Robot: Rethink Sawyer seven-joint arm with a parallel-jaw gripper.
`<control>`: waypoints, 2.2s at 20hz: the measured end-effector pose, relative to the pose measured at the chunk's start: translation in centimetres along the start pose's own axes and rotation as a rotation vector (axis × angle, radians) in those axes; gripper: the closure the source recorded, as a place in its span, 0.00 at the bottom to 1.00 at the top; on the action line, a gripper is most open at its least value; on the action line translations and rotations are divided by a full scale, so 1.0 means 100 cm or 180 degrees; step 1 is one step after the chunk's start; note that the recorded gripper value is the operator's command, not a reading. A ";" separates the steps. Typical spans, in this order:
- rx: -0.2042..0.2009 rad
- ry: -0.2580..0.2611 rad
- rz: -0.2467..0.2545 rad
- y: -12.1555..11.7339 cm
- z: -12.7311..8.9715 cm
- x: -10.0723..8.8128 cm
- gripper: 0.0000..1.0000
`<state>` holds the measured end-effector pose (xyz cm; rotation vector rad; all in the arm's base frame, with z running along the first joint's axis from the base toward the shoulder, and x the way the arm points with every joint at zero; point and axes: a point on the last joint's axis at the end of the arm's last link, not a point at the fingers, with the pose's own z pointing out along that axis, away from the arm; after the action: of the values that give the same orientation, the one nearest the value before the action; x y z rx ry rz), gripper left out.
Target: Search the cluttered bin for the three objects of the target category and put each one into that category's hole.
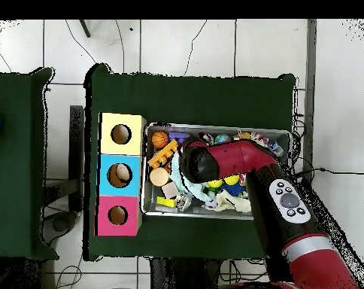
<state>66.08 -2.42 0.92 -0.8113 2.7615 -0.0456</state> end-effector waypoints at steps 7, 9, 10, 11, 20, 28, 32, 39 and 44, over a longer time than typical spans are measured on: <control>0.0012 0.0048 -0.0034 0.007 -0.015 0.005 1.00; 0.0012 0.0045 -0.0024 0.008 -0.022 0.004 1.00; 0.0009 0.0045 -0.0012 0.009 -0.026 0.004 1.00; 0.0008 0.0045 -0.0004 0.009 -0.029 0.003 1.00; 0.0019 0.0083 0.0028 0.016 -0.054 0.006 1.00; 0.0046 0.0195 -0.0040 0.034 -0.059 0.010 1.00; 0.0037 0.0293 -0.0094 0.051 -0.060 0.016 1.00; 0.0000 0.0453 -0.0127 0.081 -0.061 0.025 1.00; -0.0008 0.0498 -0.0119 0.087 -0.061 0.031 1.00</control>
<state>57.42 3.04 5.13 -0.8959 2.8922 -0.1175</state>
